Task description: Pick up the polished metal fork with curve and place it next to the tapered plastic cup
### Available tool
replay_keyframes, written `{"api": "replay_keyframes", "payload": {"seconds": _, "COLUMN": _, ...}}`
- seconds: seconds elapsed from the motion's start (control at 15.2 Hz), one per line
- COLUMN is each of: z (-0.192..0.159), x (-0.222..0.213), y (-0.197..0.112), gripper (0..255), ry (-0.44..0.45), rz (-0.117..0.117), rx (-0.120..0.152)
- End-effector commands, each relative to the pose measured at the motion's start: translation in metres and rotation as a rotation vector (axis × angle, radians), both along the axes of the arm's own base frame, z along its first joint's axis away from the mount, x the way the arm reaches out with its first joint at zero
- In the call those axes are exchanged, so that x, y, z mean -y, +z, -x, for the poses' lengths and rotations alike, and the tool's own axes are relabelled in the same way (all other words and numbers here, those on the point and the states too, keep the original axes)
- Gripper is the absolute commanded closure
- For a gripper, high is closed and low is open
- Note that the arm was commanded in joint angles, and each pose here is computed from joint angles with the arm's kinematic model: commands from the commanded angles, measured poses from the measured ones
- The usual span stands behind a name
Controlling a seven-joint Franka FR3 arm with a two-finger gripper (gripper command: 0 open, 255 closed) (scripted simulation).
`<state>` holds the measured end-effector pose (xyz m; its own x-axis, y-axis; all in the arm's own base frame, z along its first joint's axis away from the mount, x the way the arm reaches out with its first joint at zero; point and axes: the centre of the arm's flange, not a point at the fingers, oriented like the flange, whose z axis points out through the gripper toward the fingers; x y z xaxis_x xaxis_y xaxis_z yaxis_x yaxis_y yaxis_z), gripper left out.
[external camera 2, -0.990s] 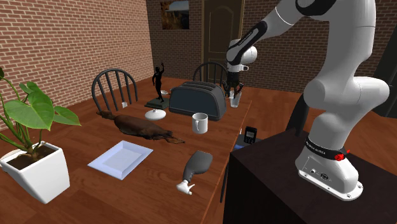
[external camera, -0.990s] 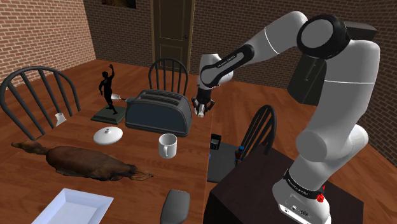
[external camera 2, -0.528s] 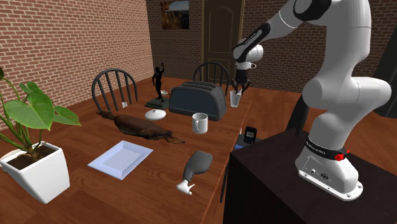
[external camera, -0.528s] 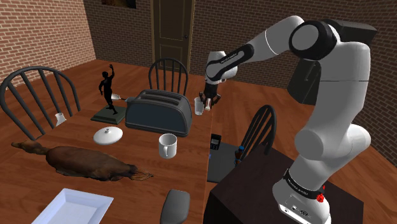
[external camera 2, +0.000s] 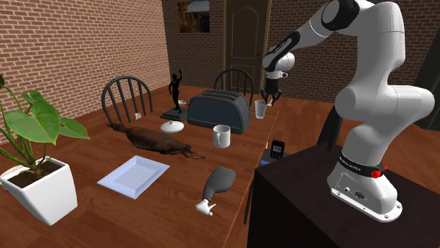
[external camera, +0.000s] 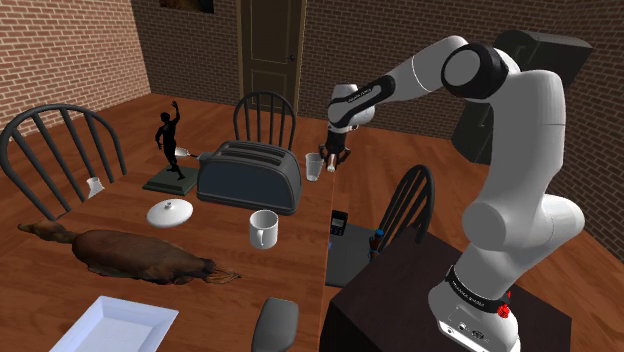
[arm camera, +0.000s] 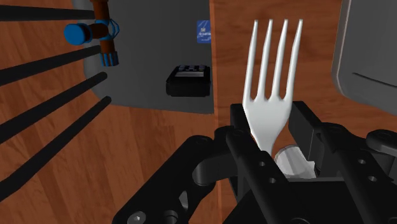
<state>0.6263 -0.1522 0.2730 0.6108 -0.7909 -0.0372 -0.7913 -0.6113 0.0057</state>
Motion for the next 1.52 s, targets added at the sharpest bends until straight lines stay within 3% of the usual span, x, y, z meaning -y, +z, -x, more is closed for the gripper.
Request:
{"api": "replay_keyframes", "payload": {"seconds": 0.0, "z": 0.001, "x": 0.0, "y": -0.01, "gripper": 255, "ry": 0.0, "rz": 0.0, "rx": 0.0}}
{"api": "replay_keyframes", "payload": {"seconds": 1.45, "z": 0.001, "x": 0.0, "y": -0.126, "gripper": 255, "ry": 0.0, "rz": 0.0, "rx": 0.0}}
